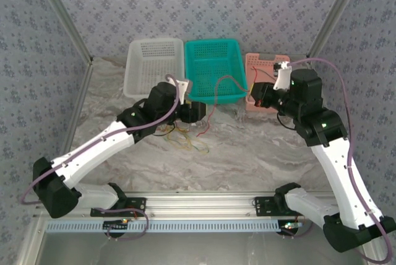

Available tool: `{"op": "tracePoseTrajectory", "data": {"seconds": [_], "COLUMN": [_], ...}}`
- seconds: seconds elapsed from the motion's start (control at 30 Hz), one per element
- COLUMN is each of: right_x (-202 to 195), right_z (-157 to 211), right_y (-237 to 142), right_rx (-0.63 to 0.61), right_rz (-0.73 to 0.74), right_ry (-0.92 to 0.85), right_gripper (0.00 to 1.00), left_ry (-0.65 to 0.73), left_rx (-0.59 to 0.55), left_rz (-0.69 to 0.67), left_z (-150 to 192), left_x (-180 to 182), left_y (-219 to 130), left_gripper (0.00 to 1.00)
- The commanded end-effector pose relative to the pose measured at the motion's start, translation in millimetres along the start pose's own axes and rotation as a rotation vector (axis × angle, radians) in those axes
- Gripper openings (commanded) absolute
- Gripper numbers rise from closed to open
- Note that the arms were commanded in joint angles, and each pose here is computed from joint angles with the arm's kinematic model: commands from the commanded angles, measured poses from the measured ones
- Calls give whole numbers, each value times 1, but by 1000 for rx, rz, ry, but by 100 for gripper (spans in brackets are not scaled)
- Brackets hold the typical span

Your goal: Untangle the cables

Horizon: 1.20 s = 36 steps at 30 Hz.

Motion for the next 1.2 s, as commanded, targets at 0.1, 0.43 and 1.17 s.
{"op": "tracePoseTrajectory", "data": {"seconds": [0.1,0.43,1.17], "right_x": [21,22,-59], "right_z": [4,13,-106], "right_y": [-3,-1,16], "right_rx": [56,89,-350], "right_rz": [-159,-197,104], "right_ry": [-43,-12,285], "right_gripper": [0,0,0], "left_ry": [144,201,493], "left_rx": [-46,-51,127], "left_rz": [94,23,72], "left_z": [-16,-19,68], "left_x": [-28,-24,-57], "left_y": [8,40,53], "left_gripper": [73,66,0]}}
Point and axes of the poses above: each hand's point on the last joint's axis, 136 mm out from that joint toward the fingers, its own y axis out along the fingers, its own x axis along the line the jaws close on, z = x × y, the point moved 5 cm from there along -y, back along the fingers, and after that the axes turned 4 degrees about -y, right-handed, at the moved point
